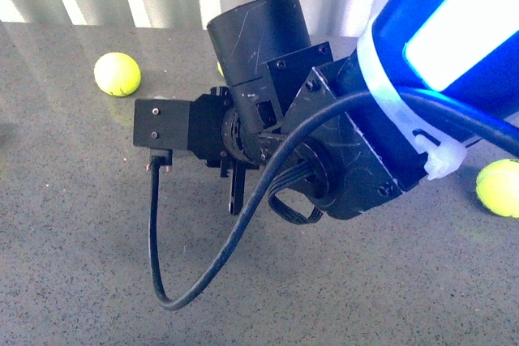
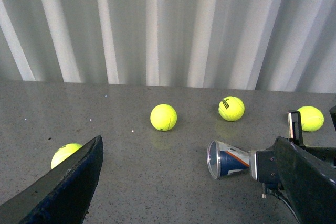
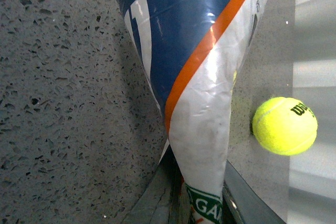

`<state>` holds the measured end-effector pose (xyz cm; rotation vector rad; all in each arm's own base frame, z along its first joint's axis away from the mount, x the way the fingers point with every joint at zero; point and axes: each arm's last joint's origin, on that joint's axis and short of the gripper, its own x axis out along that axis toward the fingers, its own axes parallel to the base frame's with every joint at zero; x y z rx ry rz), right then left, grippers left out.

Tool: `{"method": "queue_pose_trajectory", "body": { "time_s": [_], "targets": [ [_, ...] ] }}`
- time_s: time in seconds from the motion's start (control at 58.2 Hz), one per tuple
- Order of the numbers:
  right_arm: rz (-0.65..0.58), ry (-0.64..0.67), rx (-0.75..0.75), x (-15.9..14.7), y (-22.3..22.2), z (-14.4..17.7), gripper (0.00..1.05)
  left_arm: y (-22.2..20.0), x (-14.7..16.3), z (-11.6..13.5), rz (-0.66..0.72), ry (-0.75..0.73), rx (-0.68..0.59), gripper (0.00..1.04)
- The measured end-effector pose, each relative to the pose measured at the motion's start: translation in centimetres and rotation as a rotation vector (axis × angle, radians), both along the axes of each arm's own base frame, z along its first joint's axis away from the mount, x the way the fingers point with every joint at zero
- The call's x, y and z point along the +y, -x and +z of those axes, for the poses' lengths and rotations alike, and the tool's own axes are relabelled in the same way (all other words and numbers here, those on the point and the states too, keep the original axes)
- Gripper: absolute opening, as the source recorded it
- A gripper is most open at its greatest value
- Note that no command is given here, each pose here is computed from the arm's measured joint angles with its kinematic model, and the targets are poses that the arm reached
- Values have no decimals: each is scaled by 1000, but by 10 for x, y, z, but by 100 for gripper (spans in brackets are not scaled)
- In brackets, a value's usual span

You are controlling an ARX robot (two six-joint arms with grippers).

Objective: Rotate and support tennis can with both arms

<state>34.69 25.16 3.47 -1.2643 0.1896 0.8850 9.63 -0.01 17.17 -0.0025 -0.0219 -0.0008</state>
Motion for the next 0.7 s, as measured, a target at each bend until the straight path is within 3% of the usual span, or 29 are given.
{"method": "queue_pose_trajectory", "body": {
  "time_s": [0.361,0.704],
  "targets": [
    [-24,56,-20,-25,3,-3,6,0,0,0,0,0,0,98],
    [-44,27,19,-35,18,2,64,0,0,0,0,0,0,98]
  ]
}}
